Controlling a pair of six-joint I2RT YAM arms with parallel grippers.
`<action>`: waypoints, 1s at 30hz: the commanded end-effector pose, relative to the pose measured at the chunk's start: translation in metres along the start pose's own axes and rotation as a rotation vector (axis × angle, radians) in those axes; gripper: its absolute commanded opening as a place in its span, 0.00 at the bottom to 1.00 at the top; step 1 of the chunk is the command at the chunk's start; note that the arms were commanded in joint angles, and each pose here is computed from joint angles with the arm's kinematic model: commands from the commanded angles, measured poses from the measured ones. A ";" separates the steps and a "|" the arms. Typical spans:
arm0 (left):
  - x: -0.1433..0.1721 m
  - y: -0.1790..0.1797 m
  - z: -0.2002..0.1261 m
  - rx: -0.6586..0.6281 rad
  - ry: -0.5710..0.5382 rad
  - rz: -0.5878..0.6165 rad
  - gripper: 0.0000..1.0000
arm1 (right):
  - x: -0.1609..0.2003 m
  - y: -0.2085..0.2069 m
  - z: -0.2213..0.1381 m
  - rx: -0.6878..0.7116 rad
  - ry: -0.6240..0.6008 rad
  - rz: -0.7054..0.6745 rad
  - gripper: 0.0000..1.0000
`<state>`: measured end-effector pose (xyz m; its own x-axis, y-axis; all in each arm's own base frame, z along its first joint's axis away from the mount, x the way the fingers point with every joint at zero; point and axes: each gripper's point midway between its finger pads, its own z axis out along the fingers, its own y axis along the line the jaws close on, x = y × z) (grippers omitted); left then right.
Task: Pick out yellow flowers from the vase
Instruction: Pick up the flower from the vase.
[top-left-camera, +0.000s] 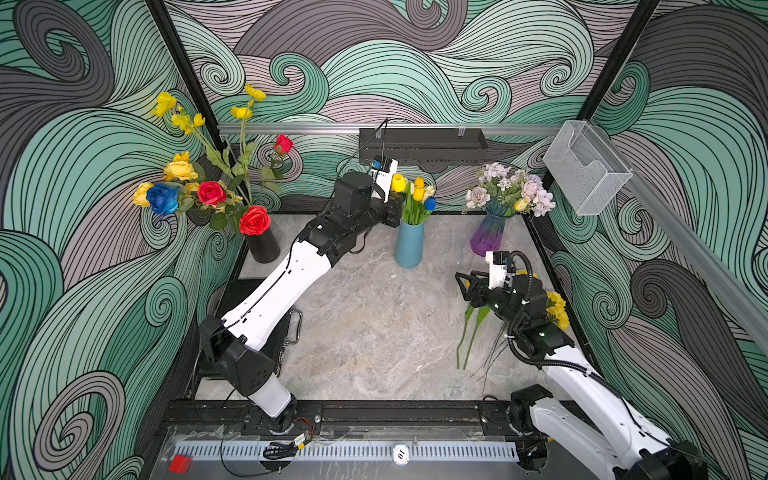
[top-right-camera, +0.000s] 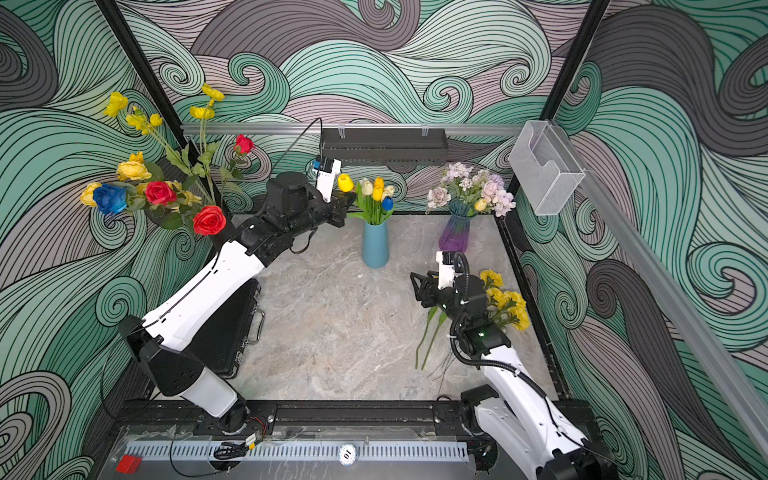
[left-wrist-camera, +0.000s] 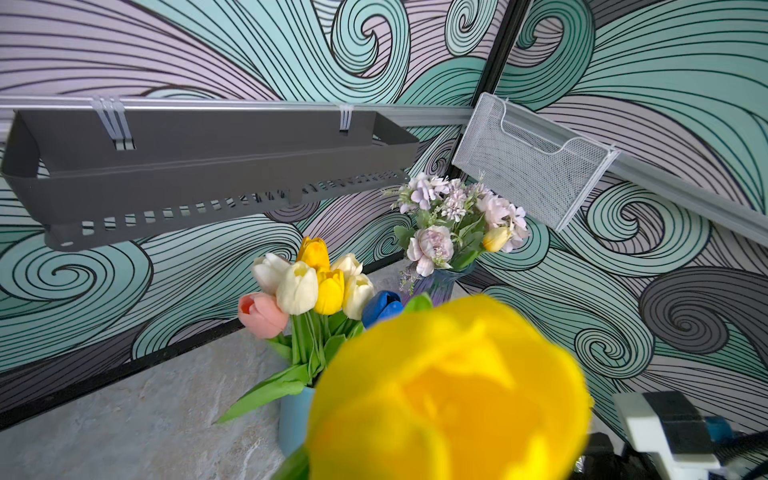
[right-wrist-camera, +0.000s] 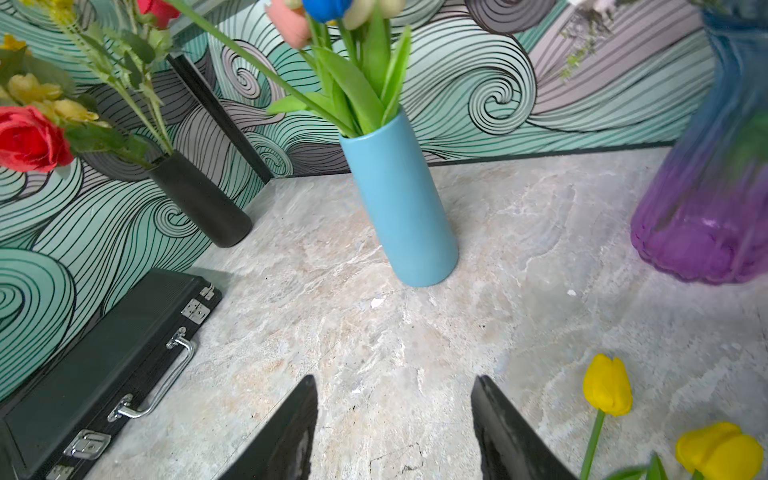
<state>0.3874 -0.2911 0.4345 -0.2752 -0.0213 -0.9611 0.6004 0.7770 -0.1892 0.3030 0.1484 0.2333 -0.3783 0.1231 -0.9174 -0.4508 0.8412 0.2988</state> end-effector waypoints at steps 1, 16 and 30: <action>-0.003 -0.012 -0.025 0.039 -0.003 0.034 0.05 | -0.032 0.034 0.001 -0.103 -0.086 -0.159 0.59; 0.009 -0.028 -0.075 0.125 0.013 -0.009 0.06 | -0.054 0.124 0.016 -0.393 -0.115 -0.382 0.57; 0.070 -0.056 -0.066 0.321 0.205 -0.103 0.05 | -0.009 0.145 0.035 -0.557 0.107 -0.351 0.45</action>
<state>0.2950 -0.2849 0.3941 -0.4431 0.0451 -0.8953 0.7344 0.5911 -0.3337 0.2818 0.2782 0.2696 -0.2031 -0.1686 -0.9645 -0.8645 0.4935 0.0958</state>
